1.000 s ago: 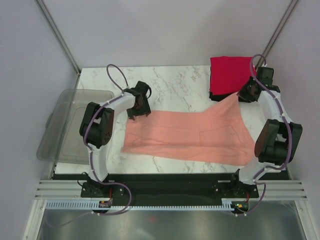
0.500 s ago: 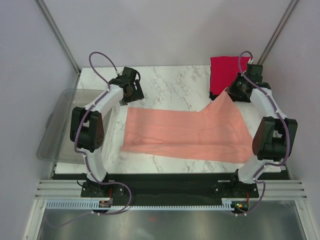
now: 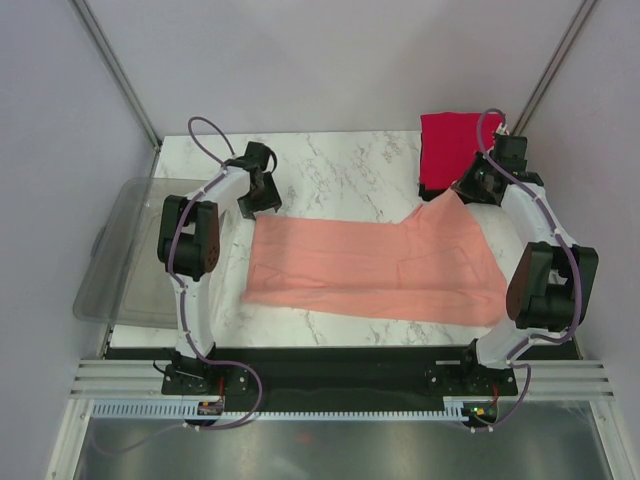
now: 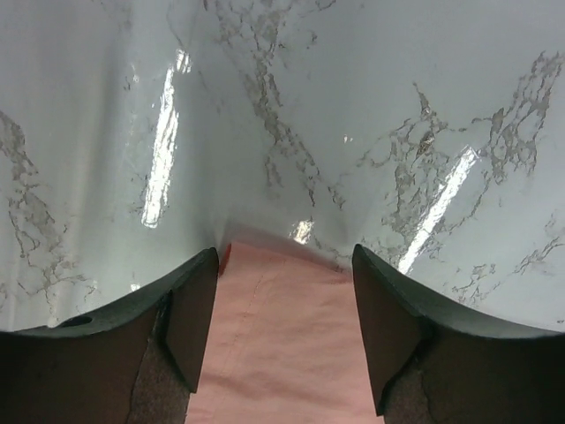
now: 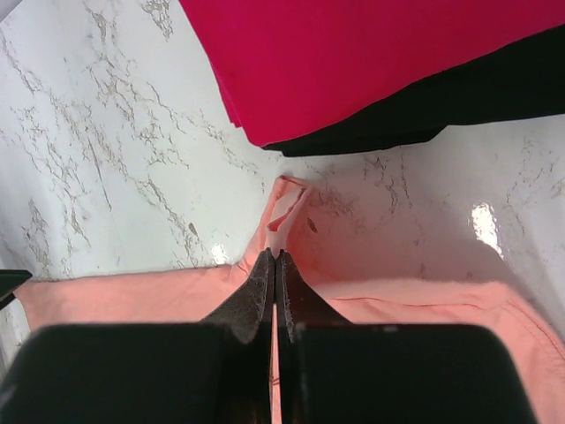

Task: Fold and stack the t-shirts
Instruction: Fold the tshirt

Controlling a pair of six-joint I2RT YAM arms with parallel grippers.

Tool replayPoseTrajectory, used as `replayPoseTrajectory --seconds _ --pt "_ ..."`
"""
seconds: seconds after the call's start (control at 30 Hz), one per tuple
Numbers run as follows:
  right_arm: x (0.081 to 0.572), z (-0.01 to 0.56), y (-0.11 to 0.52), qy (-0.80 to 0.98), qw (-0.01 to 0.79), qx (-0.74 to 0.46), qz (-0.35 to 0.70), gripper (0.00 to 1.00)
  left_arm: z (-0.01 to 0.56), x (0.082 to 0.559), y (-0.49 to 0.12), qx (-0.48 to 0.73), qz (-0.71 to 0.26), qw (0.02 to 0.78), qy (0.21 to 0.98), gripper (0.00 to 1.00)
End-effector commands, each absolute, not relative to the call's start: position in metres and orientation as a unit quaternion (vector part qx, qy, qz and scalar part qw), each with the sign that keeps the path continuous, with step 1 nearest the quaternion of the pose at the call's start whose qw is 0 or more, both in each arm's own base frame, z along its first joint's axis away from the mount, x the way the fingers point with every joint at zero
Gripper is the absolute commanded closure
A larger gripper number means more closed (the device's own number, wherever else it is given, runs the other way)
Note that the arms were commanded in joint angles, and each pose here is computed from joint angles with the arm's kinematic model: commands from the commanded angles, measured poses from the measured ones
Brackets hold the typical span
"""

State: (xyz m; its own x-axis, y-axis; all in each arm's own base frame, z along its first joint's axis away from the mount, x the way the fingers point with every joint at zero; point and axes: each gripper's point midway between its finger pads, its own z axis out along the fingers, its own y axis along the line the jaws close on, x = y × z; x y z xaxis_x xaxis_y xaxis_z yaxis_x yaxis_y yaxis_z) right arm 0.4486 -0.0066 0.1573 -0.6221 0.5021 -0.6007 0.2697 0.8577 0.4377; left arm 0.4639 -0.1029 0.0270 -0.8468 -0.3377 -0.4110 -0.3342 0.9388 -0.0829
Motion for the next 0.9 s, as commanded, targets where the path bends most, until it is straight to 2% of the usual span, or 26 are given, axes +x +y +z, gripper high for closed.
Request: replayPoseTrajectory --seconds 0.0,0.1,0.23,0.3,0.4,0.47,0.67,0.8,0.87 --pt "0.449 0.173 -0.006 0.879 0.402 0.202 0.156 1.0 0.029 0.464 -0.108 -0.173 -0.014 0.212 0.962 0.32" --pt "0.448 0.169 -0.01 0.88 0.401 0.207 0.147 1.0 0.025 0.459 -0.109 -0.176 -0.016 0.204 0.963 0.43" --pt "0.446 0.166 -0.01 0.881 0.398 0.208 0.146 1.0 0.028 0.452 -0.109 -0.178 -0.012 0.205 0.962 0.52" --pt "0.445 0.163 -0.01 0.882 0.395 0.21 0.146 1.0 0.028 0.449 -0.109 -0.176 -0.008 0.206 0.963 0.61" --pt "0.446 0.16 -0.009 0.883 0.391 0.211 0.15 1.0 0.031 0.451 -0.112 -0.173 -0.013 0.209 0.962 0.98" --pt "0.447 0.163 -0.006 0.881 0.391 0.215 0.158 1.0 0.04 0.456 -0.115 -0.169 -0.022 0.215 0.962 0.98" --pt "0.414 0.229 -0.003 0.827 0.49 0.215 0.173 1.0 0.104 0.437 -0.107 -0.177 -0.03 0.264 0.948 0.98" --pt "0.37 0.223 -0.009 0.811 0.511 0.241 0.152 1.0 0.117 0.4 -0.092 -0.203 -0.026 0.279 0.938 0.98" --pt "0.342 0.2 -0.006 0.807 0.512 0.253 0.154 1.0 0.107 0.375 -0.087 -0.211 -0.03 0.277 0.937 0.98"
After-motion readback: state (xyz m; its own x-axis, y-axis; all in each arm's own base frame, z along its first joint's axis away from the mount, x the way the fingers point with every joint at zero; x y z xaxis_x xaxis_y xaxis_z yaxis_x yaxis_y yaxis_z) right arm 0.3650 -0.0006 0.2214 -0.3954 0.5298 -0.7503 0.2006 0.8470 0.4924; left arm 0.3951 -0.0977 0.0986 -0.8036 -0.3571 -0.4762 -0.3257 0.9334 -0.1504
